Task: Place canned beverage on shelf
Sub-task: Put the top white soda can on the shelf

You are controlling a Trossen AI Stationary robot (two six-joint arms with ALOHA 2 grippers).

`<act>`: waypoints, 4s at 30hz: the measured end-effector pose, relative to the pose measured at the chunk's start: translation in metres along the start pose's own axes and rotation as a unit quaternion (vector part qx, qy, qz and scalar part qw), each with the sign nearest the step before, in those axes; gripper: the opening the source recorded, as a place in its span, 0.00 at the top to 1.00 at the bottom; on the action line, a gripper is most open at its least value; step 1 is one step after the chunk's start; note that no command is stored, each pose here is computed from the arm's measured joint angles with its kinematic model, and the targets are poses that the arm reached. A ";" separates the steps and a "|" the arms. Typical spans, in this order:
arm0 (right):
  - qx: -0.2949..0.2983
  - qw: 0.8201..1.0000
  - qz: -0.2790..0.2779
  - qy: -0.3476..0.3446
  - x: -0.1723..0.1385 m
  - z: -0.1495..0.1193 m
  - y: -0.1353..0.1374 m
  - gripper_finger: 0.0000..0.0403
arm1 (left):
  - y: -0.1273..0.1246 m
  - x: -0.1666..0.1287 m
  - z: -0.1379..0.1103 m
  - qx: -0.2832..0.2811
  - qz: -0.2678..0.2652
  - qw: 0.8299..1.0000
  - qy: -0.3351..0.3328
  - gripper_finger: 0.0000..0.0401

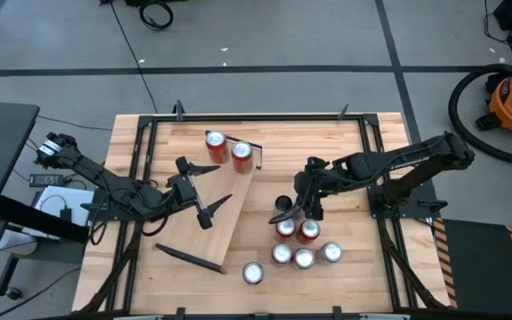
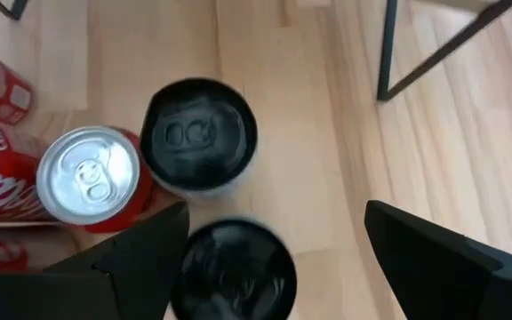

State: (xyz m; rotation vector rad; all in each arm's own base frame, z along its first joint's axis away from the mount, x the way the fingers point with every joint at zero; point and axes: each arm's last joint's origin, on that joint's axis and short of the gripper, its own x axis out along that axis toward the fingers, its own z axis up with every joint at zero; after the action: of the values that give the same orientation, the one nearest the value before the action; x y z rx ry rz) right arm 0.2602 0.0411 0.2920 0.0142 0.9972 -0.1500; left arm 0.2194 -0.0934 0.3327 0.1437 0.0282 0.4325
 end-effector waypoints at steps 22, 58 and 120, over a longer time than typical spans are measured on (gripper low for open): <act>-0.024 0.999 0.025 -0.042 -0.014 0.003 -0.001 0.13 | -0.010 0.008 -0.016 -0.032 -0.027 0.998 0.037 0.01; 0.002 1.000 -0.013 0.011 -0.016 -0.012 0.008 0.13 | 0.004 0.027 -0.018 -0.016 0.033 0.999 0.034 0.25; 0.092 0.994 -0.052 0.012 -0.011 -0.014 -0.001 0.13 | 0.007 0.029 -0.015 0.002 0.042 0.999 0.023 0.25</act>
State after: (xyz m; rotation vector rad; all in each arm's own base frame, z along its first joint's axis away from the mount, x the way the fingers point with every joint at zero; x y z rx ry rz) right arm 0.2424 0.0430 0.2936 0.1322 1.0054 -0.3376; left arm 0.2420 -0.0733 0.3194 0.1399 0.0685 0.5203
